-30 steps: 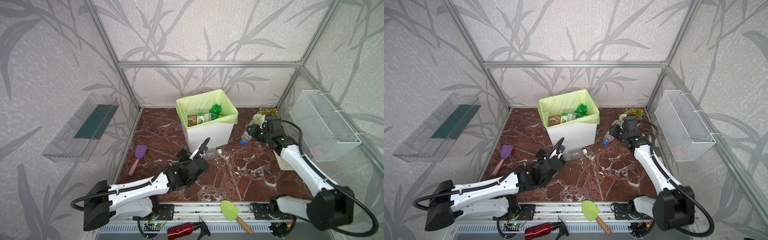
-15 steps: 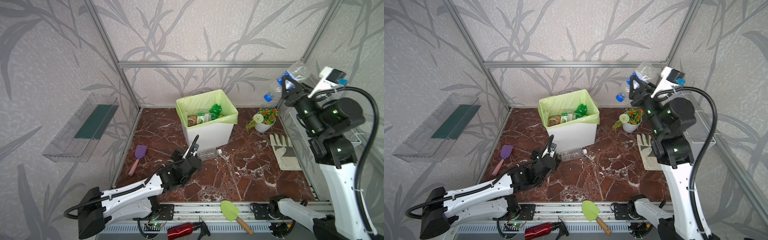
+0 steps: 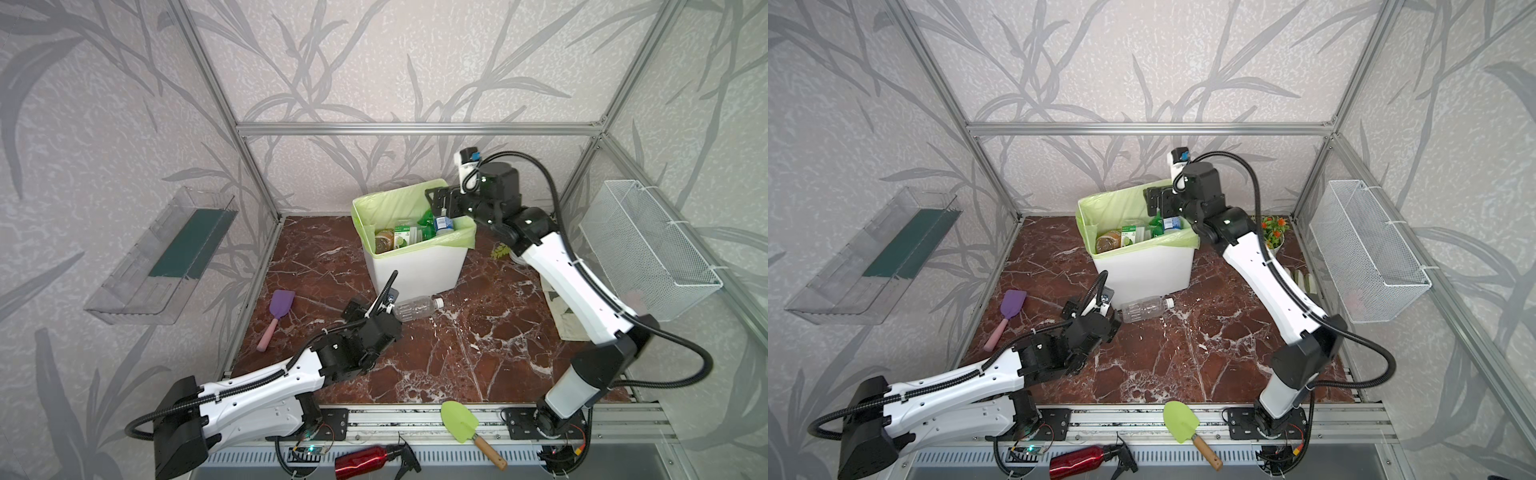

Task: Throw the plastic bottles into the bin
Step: 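Swing the blue-labelled bottle over the bin and open the right gripper, then grasp the white-capped bottle with the left gripper while the right gripper withdraws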

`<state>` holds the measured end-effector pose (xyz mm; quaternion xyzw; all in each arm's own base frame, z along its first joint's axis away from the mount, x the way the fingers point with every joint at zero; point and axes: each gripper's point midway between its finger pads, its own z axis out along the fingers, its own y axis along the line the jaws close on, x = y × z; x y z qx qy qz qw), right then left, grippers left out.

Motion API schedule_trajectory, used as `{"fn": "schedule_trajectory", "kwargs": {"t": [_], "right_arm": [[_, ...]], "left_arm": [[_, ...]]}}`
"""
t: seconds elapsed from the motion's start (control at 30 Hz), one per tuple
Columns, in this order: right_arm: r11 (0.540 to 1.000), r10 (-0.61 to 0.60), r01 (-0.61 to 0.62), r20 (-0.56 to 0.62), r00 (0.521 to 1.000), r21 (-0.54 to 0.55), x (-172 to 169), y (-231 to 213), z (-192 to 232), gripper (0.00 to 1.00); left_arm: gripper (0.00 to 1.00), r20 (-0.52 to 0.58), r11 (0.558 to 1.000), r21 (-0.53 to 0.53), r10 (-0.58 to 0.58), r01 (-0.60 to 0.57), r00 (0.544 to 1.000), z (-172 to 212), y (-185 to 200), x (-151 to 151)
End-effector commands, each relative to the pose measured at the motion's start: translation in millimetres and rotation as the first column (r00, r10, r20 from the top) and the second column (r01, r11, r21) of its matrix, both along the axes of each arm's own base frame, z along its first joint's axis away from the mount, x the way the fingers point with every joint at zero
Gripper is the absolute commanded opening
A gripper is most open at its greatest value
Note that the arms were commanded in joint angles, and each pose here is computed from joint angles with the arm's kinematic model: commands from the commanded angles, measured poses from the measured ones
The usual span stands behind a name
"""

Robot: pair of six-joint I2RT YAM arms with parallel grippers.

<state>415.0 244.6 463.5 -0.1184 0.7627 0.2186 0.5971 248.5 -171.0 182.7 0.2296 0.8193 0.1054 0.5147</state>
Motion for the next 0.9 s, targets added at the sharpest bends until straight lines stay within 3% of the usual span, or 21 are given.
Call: {"fn": "schedule_trajectory", "kwargs": {"t": [0.0,0.23,0.47,0.67,0.87], "right_arm": [[0.99,-0.123,0.101,0.276,0.953,0.096,-64.3,-65.3,102.9,0.99],[0.951,-0.303,0.286,0.168,0.938,0.118,-86.4,-144.3,40.6,0.99],[0.868,-0.453,0.466,-0.112,0.884,0.17,-93.1,-222.1,-82.8,0.99],[0.83,-0.487,0.54,-0.293,0.823,0.137,-104.5,-242.6,-177.5,0.99],[0.8,-0.544,0.592,-0.3,0.784,0.096,-114.1,-258.2,-198.6,0.99]], "left_arm": [[0.99,0.012,0.997,0.015,-0.07,0.07,0.997,10.5,-17.9,-0.9],[0.99,-0.091,0.972,0.128,-0.187,0.198,0.978,-14.8,-59.4,-6.1],[0.99,-0.2,0.94,0.224,-0.212,0.256,0.956,-55.8,-95.3,0.0],[0.98,-0.281,0.92,0.297,-0.172,0.256,0.944,-74.8,-103.9,23.9],[0.96,-0.357,0.888,0.331,-0.195,0.319,0.914,-96.9,-116.4,29.3]]}}
